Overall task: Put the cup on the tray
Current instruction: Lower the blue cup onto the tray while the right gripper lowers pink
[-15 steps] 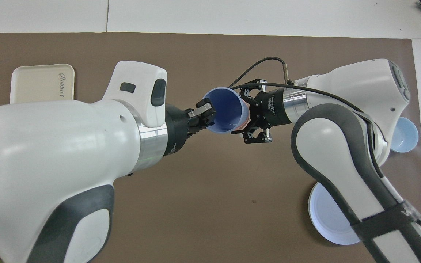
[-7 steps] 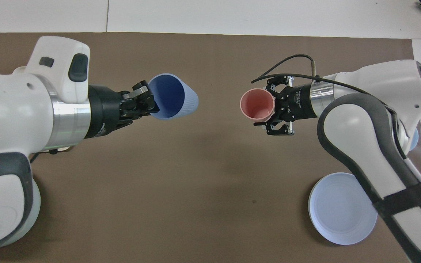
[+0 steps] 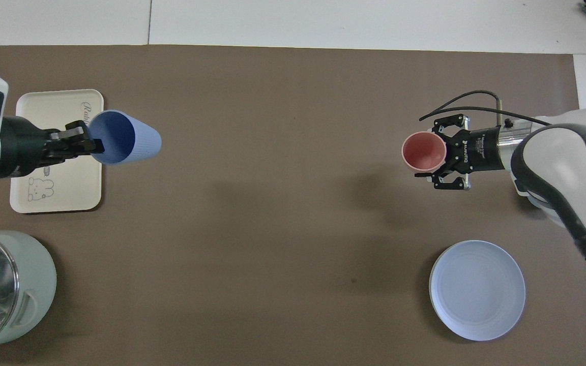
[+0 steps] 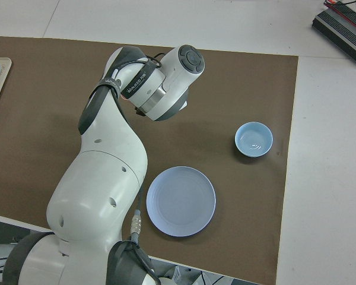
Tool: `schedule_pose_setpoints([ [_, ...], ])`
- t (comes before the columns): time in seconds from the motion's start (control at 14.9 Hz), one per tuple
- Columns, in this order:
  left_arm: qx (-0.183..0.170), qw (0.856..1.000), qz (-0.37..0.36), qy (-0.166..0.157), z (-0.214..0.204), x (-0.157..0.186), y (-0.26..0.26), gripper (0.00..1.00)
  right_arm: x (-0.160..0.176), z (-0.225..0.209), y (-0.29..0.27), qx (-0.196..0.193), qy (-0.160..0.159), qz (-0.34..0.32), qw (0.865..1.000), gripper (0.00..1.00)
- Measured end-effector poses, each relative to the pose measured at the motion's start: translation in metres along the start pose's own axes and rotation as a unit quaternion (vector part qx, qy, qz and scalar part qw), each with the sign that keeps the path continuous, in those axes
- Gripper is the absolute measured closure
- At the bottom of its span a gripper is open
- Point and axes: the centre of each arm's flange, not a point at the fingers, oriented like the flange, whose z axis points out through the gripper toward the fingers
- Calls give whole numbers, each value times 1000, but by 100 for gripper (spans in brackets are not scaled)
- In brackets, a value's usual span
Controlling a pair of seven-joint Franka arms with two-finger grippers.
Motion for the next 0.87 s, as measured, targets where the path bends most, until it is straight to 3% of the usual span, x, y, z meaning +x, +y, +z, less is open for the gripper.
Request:
schedule_pose_setpoints([
  [0.2,17,1000,8,13,23,33,-85,94,54,-13,3,8,-24,19,1000,22],
  [0.54,34,998,44,13,99,85,-187,94,140,-15,16,6,-72,31,997,22],
  [0.74,39,996,78,1,120,89,-232,94,181,-15,21,5,-89,32,996,22],
  [0.87,40,995,86,-9,131,84,-252,94,191,-13,19,-3,-100,35,994,22],
])
